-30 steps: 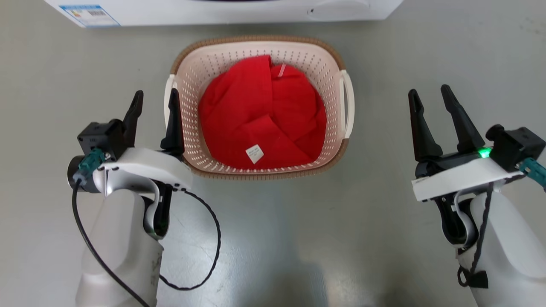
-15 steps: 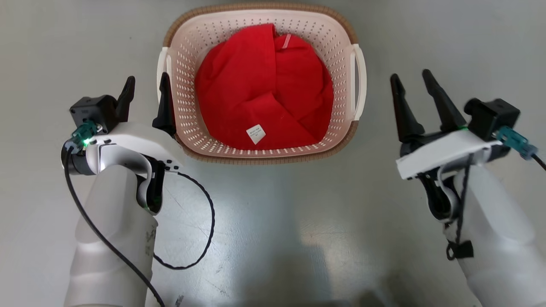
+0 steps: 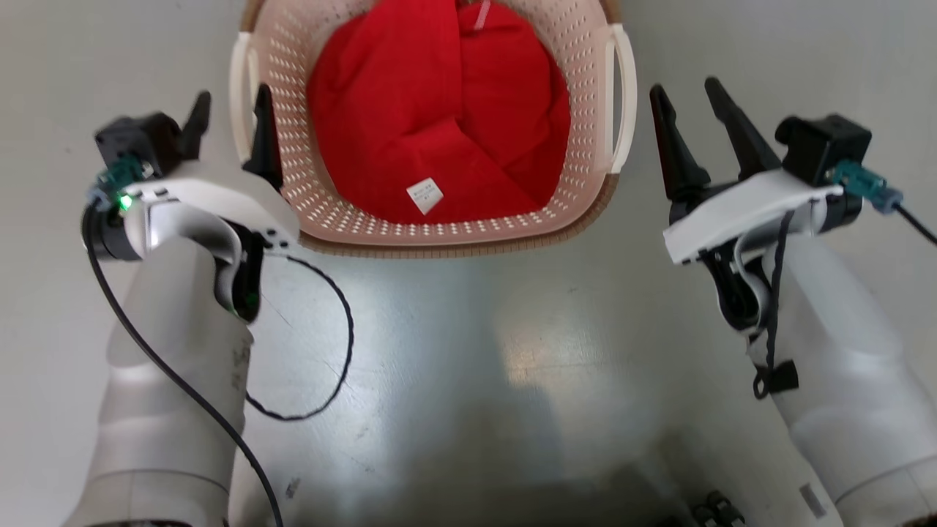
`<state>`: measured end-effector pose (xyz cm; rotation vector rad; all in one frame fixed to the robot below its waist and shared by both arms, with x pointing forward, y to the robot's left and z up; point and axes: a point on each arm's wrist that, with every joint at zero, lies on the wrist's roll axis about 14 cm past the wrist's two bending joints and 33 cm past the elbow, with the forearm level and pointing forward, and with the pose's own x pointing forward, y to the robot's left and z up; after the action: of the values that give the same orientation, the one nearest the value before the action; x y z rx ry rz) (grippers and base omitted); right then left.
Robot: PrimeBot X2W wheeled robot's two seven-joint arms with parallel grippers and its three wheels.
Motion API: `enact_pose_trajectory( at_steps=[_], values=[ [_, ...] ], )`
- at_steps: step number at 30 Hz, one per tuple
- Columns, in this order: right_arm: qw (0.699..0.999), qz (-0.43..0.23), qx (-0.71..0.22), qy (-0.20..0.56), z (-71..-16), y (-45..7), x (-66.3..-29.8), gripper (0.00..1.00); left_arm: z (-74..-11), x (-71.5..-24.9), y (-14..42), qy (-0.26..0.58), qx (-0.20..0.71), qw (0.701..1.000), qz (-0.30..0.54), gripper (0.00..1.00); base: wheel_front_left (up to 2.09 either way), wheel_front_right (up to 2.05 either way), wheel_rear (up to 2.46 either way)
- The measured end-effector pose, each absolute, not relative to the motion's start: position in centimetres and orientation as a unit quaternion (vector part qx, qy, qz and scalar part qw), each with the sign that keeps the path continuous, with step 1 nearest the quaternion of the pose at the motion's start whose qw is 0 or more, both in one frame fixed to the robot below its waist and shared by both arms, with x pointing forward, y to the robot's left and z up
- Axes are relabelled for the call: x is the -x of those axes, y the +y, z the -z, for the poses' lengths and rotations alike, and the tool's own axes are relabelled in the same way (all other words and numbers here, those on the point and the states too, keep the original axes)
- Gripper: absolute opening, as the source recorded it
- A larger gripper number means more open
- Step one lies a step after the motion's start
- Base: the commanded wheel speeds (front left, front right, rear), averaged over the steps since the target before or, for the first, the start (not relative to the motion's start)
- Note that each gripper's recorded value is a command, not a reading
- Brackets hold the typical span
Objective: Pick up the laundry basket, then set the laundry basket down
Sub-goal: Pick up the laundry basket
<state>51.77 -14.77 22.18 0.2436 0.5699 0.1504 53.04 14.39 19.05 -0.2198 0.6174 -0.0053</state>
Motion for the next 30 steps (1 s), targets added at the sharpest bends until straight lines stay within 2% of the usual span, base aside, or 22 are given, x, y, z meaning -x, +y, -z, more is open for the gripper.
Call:
enact_pose_trajectory(
  at_steps=[13,30],
  values=[
    [0.932,-0.101,-0.117,0.328,-17.8,-13.0,-51.9,1.00,-14.7,-53.8,14.4,0.339,0.104,0.935,-0.001,1.00,0.00,0.00,0.00],
    [0.905,-0.100,-0.139,0.390,-13.9,-11.1,-50.8,1.00,-12.0,-53.1,14.2,0.382,0.094,0.919,0.010,1.00,0.00,0.00,0.00]
  ],
)
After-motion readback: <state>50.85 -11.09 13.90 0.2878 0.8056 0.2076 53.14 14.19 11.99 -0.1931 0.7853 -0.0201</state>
